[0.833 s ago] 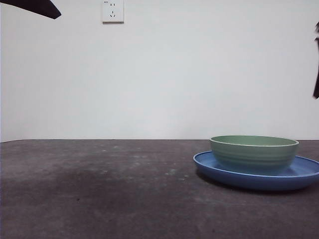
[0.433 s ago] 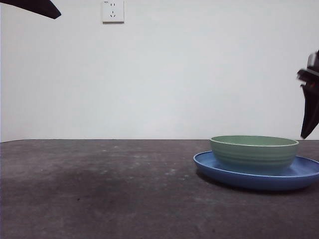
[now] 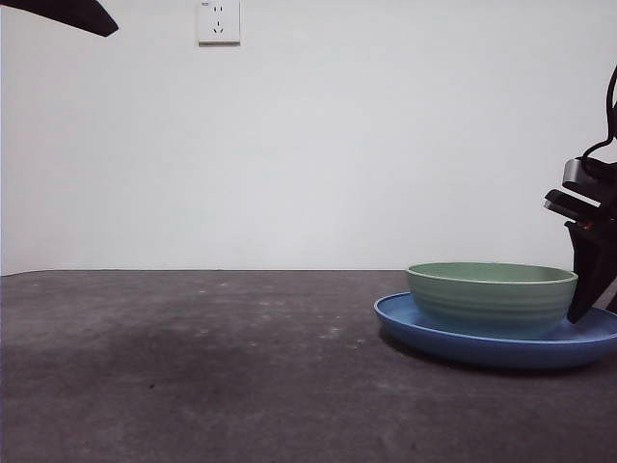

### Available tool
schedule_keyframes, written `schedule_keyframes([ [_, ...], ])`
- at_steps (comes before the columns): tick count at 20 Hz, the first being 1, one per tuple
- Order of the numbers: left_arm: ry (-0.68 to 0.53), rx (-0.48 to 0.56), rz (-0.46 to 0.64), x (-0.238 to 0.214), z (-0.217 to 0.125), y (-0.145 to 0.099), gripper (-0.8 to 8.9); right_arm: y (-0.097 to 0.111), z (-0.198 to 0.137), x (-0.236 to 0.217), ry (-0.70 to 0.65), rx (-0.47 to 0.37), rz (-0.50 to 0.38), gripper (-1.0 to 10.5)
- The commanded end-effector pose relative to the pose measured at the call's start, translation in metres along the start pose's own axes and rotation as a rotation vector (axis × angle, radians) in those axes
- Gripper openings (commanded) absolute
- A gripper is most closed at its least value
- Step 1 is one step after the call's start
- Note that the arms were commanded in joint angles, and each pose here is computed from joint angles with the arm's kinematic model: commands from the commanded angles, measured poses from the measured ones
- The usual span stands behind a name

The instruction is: Place the green bowl on the blue plate

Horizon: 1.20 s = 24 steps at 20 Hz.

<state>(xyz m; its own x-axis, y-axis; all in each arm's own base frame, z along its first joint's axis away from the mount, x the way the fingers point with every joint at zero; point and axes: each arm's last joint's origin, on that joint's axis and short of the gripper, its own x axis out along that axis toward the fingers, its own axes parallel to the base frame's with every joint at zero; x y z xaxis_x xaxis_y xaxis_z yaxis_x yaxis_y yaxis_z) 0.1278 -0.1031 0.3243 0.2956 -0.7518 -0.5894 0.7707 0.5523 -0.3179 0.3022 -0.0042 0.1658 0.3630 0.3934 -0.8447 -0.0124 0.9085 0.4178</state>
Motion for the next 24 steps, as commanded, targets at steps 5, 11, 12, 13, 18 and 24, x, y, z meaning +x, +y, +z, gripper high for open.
schedule_keyframes([
  [5,-0.007,0.019,-0.009,0.000,0.002,-0.001,3.16,-0.003,0.004,0.004,-0.013,-0.004,-0.013,0.1],
  [11,-0.007,0.019,-0.009,0.000,0.002,-0.001,3.16,0.002,0.004,-0.003,-0.029,0.010,0.051,0.1],
  [12,-0.007,0.019,-0.009,0.000,0.002,-0.001,3.16,0.004,0.005,-0.007,-0.042,0.009,0.065,0.1],
  [13,-0.007,0.019,-0.009,0.000,0.002,-0.001,3.16,0.006,0.005,-0.011,-0.052,0.006,0.079,0.1],
  [18,-0.008,0.019,-0.009,0.000,0.003,-0.001,3.16,0.020,0.006,-0.035,-0.124,0.002,0.133,0.1],
  [24,-0.009,0.020,-0.009,0.000,0.003,-0.001,3.16,0.053,0.004,-0.036,-0.134,-0.037,0.196,0.1],
])
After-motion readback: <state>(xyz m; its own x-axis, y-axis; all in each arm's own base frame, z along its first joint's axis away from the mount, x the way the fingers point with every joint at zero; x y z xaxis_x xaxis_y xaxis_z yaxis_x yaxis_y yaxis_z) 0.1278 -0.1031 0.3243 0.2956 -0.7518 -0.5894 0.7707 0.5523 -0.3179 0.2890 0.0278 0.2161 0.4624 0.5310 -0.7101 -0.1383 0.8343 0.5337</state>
